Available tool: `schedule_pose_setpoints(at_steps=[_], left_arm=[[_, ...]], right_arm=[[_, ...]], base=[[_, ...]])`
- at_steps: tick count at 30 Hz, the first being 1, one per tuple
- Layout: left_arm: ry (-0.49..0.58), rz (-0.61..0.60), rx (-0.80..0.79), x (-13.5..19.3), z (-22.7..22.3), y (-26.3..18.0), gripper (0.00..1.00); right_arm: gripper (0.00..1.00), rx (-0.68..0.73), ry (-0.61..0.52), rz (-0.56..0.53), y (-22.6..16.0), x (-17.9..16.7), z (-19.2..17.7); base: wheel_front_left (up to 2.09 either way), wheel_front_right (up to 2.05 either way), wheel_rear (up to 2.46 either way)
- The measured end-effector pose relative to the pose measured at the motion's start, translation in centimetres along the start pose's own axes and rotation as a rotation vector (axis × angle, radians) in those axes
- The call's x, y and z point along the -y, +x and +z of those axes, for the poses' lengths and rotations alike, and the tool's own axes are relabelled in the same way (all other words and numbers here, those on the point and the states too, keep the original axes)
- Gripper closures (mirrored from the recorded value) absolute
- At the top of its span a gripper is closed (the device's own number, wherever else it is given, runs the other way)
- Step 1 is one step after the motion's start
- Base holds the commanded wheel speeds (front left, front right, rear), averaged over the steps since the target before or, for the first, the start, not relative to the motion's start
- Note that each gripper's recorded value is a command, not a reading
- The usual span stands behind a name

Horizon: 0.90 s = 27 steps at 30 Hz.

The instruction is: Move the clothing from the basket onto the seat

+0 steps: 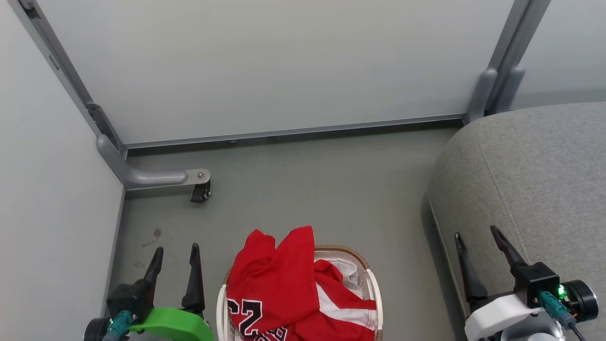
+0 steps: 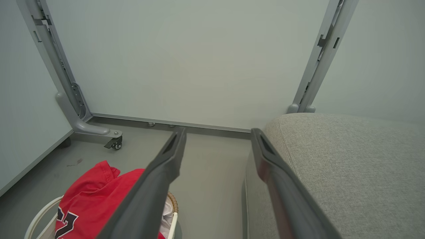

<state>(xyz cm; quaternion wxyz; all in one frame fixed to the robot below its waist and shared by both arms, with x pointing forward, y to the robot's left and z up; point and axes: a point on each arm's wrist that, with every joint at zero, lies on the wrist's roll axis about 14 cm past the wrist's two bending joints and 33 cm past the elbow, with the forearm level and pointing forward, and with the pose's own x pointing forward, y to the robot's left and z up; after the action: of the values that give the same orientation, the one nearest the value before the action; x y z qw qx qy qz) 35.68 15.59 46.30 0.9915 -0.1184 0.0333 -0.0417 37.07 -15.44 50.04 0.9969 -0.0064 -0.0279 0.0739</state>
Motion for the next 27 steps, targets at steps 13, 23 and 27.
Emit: schedule_pose_setpoints(at_steps=[13, 23, 27], left_arm=[[0.035, -0.003, -0.011, -0.05, -0.56, -0.15, 0.00], [0.034, -0.001, -0.019, -0.10, -0.80, -0.16, 0.00], [0.034, -0.002, -0.020, -0.07, -0.83, -0.14, 0.00]], right_arm=[[0.00, 0.018, -0.042, 0.015, 0.18, -0.27, 0.43], [0.00, 0.016, -0.040, 0.014, 0.17, -0.24, 0.35], [0.00, 0.015, -0.040, 0.011, 0.15, -0.15, 0.35]], base=[[0.00, 0.00, 0.00], [0.00, 0.00, 0.00], [0.00, 0.00, 0.00]])
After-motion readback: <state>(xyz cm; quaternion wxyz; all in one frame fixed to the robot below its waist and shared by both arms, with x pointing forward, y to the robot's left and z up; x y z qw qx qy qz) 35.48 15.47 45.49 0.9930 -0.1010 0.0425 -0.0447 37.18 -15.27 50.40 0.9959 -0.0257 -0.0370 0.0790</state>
